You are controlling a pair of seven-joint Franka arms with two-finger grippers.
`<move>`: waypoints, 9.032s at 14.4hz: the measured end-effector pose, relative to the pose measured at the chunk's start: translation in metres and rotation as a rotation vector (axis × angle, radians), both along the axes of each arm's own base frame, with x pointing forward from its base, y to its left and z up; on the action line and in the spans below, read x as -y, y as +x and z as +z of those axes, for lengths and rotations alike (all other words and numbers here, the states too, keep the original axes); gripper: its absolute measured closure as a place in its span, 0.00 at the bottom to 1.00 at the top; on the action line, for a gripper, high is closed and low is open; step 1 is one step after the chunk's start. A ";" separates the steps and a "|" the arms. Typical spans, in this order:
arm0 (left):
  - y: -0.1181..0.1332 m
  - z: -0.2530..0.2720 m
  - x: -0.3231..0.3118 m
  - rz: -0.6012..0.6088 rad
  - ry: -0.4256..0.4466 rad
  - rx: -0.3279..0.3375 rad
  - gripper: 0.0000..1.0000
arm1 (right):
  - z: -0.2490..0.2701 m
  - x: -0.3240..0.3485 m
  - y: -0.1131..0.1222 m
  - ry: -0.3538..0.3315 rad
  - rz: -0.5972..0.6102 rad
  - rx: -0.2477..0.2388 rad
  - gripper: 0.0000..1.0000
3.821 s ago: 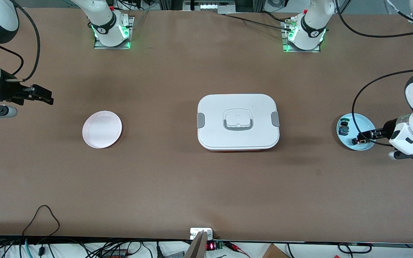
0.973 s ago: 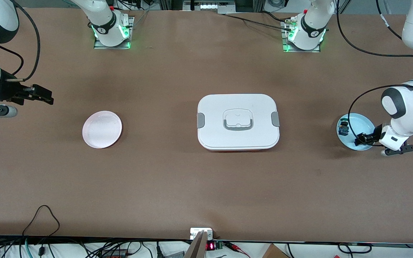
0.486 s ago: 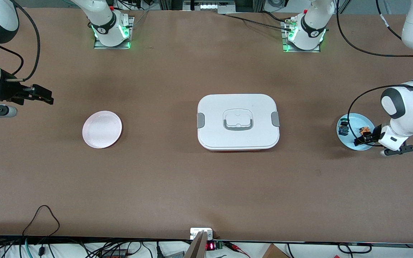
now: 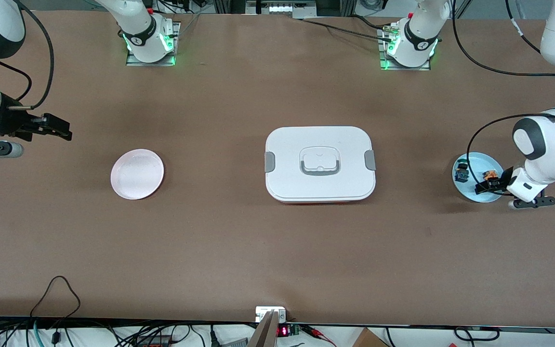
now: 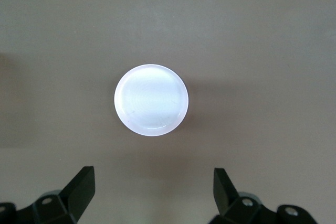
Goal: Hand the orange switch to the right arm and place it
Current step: 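Lower the left gripper around the orange-topped switch, then close the left gripper on the orange-topped switch, then lift the switch with the left gripper while the right gripper advances, then bring the right gripper to the switch held by the left gripper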
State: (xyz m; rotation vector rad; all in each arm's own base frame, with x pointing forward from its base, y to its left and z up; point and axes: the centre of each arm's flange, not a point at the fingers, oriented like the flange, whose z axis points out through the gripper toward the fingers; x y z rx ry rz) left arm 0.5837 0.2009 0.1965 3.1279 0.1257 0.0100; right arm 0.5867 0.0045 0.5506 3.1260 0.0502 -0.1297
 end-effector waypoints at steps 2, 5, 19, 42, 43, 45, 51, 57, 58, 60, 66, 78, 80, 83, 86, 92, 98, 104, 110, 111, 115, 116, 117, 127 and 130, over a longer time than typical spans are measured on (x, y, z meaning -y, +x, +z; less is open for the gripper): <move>0.001 0.007 -0.001 -0.093 0.003 0.006 0.00 | 0.000 0.000 0.000 0.000 0.000 0.000 0.00; 0.002 0.015 -0.005 -0.270 0.010 0.017 0.00 | 0.000 0.000 0.000 0.000 0.000 0.000 0.00; -0.017 0.004 -0.007 -1.304 -0.115 -0.063 0.00 | 0.000 0.000 0.000 0.000 0.000 -0.001 0.00; -0.042 -0.015 -0.023 -1.558 -0.016 0.006 0.03 | -0.005 0.006 -0.008 0.000 -0.011 -0.068 0.00; -0.044 -0.017 -0.024 -1.556 -0.021 0.004 0.04 | -0.005 0.006 -0.008 0.000 -0.011 -0.068 0.00; -0.047 -0.021 -0.026 -1.550 -0.030 0.000 0.07 | -0.005 0.006 -0.008 0.000 -0.011 -0.068 0.00; -0.046 -0.020 -0.027 -1.494 -0.023 0.003 0.27 | -0.005 0.006 -0.008 0.000 -0.011 -0.068 0.00; -0.028 0.018 -0.003 -1.294 -0.144 -0.054 0.27 | -0.005 0.006 -0.008 0.000 -0.011 -0.069 0.00; -0.020 0.030 0.006 -1.287 -0.180 -0.070 0.27 | -0.005 0.006 -0.008 0.000 -0.011 -0.069 0.00; -0.004 0.053 0.027 -1.283 -0.254 -0.075 0.27 | -0.005 0.006 -0.008 0.000 -0.011 -0.069 0.00; 0.025 0.098 0.111 -1.277 -0.546 0.099 0.27 | -0.006 0.006 -0.008 0.000 -0.011 -0.070 0.00; 0.023 0.209 0.377 -1.488 -1.218 0.701 0.27 | -0.021 -0.003 -0.003 0.013 -0.001 -0.095 0.00; 0.023 0.228 0.416 -1.457 -1.226 0.810 0.27 | -0.021 -0.013 -0.003 0.016 0.016 -0.099 0.00; 0.017 0.251 0.473 -1.399 -1.192 0.925 0.27 | -0.020 -0.042 -0.006 0.016 0.066 -0.104 0.00; 0.010 0.259 0.512 -1.314 -1.161 0.986 0.27 | -0.020 -0.072 -0.009 0.014 0.118 -0.106 0.00; -0.002 0.254 0.551 -1.260 -1.137 1.050 0.27 | -0.027 -0.115 -0.012 0.263 0.111 -0.143 0.00; -0.009 0.247 0.567 -1.273 -1.124 1.049 0.27 | -0.024 -0.175 -0.014 0.708 0.060 -0.215 0.00; -0.021 0.245 0.589 -1.242 -1.127 1.046 0.27 | -0.072 -0.211 -0.002 1.139 -0.114 -0.386 0.00; -0.022 0.240 0.592 -1.228 -1.129 1.040 0.27 | -0.095 -0.230 0.013 1.397 -0.259 -0.418 0.00; -0.021 0.239 0.592 -1.226 -1.130 1.039 0.27 | -0.097 -0.234 0.015 1.417 -0.272 -0.412 0.00; -0.020 0.237 0.591 -1.224 -1.128 1.039 0.27 | -0.118 -0.264 0.013 1.488 -0.206 -0.334 0.00; -0.020 0.237 0.591 -1.225 -1.128 1.039 0.27 | -0.128 -0.270 0.011 1.499 -0.175 -0.309 0.00; -0.020 0.237 0.591 -1.225 -1.128 1.040 0.27 | -0.139 -0.272 0.010 1.509 -0.150 -0.286 0.00; -0.018 0.236 0.588 -1.237 -1.116 1.054 0.27 | -0.169 -0.302 -0.008 1.626 -0.159 -0.268 0.00; -0.019 0.236 0.589 -1.237 -1.117 1.054 0.27 | -0.169 -0.309 -0.012 1.625 -0.150 -0.281 0.00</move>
